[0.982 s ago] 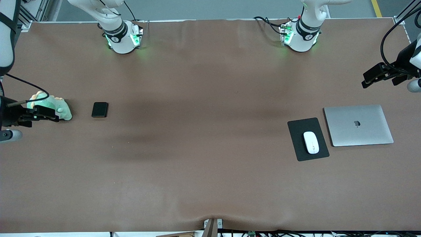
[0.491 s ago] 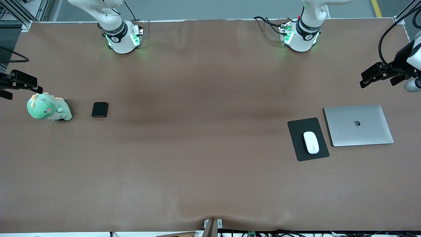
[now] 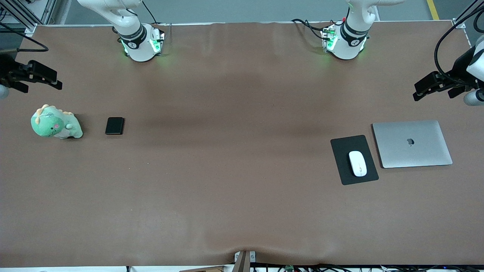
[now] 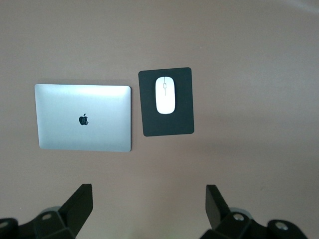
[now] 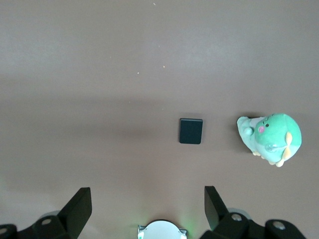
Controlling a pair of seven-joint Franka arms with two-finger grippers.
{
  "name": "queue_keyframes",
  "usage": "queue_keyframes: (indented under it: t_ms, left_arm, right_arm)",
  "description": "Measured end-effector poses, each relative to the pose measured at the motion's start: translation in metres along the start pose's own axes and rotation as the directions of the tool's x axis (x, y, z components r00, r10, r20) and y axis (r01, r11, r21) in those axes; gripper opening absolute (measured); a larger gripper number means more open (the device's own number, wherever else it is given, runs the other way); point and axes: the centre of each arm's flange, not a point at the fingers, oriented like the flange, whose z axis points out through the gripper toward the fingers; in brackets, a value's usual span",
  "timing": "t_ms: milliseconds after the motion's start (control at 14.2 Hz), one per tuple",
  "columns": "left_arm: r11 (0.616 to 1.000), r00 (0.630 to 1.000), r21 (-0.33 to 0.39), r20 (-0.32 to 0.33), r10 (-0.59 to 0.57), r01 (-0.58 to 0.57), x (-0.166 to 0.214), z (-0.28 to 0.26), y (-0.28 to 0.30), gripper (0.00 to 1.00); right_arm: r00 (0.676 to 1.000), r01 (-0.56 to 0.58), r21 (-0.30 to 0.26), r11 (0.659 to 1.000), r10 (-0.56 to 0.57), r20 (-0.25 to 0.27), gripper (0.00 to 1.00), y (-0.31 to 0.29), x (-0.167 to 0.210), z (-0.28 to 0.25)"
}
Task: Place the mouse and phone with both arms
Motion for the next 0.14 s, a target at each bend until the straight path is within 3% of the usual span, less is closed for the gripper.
queue_keyframes:
  t_ms: [140]
  left_arm:
    - [1.0,1.0,0.0,0.0,0.0,0.0,0.0,0.0,0.0001,1.0]
  right_arm:
    - [1.0,-0.009,0.001,1.0,0.009,-0.004,1.0,0.0012,-0.0126,0.0068]
